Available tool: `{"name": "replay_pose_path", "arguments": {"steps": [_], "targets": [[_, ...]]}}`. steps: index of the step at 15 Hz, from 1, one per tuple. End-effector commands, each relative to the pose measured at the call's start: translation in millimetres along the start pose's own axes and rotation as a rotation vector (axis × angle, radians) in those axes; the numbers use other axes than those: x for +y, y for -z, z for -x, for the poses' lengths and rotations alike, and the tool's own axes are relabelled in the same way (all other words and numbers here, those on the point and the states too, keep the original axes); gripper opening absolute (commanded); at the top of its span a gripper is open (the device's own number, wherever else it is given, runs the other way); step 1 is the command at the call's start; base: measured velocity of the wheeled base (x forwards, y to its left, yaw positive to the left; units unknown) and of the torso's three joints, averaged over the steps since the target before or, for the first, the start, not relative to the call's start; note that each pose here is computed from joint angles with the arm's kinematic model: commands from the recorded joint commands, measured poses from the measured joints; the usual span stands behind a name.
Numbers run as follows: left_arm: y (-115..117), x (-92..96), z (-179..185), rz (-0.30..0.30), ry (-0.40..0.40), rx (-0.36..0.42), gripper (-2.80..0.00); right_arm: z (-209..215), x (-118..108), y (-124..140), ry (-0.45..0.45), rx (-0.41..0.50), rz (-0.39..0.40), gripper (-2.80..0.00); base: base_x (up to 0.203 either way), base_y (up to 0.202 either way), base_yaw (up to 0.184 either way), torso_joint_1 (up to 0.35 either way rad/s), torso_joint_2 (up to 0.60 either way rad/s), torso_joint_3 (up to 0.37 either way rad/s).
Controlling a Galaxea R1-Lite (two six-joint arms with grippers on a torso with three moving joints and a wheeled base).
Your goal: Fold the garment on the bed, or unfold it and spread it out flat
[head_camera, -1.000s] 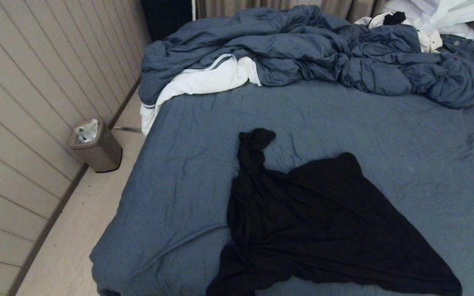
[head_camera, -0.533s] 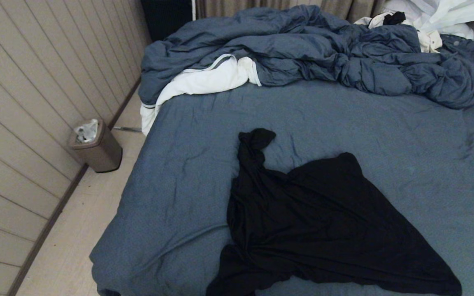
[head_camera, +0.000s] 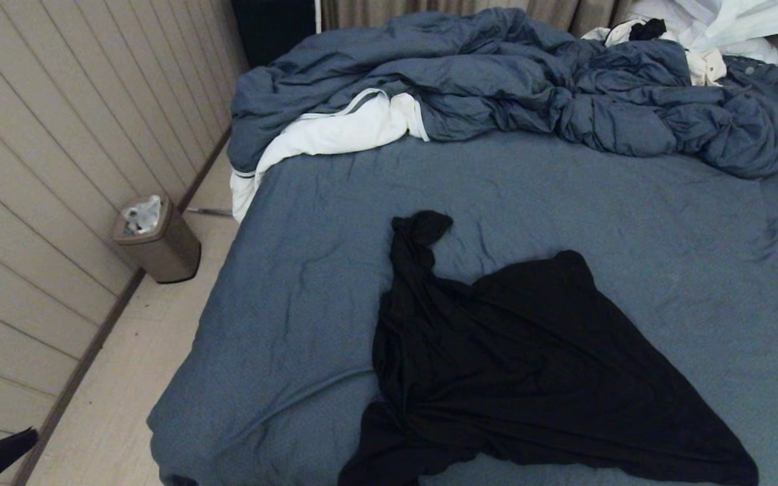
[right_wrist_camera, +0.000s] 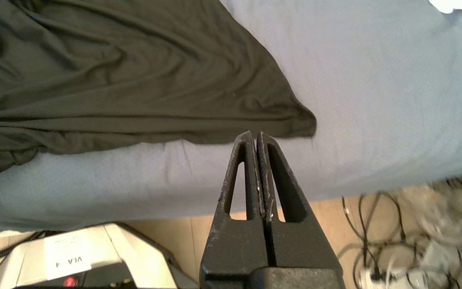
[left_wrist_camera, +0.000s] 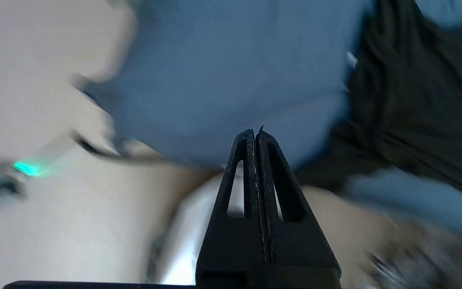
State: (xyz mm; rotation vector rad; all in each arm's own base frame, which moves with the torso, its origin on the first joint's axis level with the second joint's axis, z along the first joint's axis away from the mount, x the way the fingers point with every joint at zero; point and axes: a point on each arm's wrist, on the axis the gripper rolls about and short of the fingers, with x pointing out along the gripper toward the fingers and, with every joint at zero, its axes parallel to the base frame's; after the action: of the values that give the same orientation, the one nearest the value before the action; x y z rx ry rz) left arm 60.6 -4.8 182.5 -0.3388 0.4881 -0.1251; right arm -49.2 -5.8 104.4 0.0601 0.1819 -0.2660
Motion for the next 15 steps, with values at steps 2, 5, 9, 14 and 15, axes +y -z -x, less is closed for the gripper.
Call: {"name": "replay_pose_path", "arguments": {"steps": [2,5,9,14,15], "targets": [[-30.2,-12.8,-94.9,0.074,0.060,0.369,-2.80,-0.2,-0.3,6.0,-0.008,-0.008,-0.002,-2.80,0.000,0.000,0.000,0.000,0.00,0.000],[-22.9,-68.5,-158.8,0.031,0.208,0.563,-2.80,-0.2,-0.3,5.8,-0.008,-0.009,-0.001,-2.80,0.000,0.000,0.000,0.000,0.00,0.000],[6.7,-121.7,-234.5,0.007,0.249,0.650,-2.80,-0.2,-0.2,5.8,-0.009,-0.009,0.002,-2.80,0.000,0.000,0.000,0.000,0.00,0.000],[27.4,-134.3,-228.2,-0.036,0.253,0.614,-2.80,-0.2,-0.1,5.9,-0.017,-0.008,0.005,-2.80,0.000,0.000,0.000,0.000,0.00,0.000],[23.2,-131.5,-216.4,-0.033,0.266,0.568,-2.80,-0.2,-0.1,5.9,-0.017,-0.008,0.005,-2.80,0.000,0.000,0.000,0.000,0.00,0.000]]}}
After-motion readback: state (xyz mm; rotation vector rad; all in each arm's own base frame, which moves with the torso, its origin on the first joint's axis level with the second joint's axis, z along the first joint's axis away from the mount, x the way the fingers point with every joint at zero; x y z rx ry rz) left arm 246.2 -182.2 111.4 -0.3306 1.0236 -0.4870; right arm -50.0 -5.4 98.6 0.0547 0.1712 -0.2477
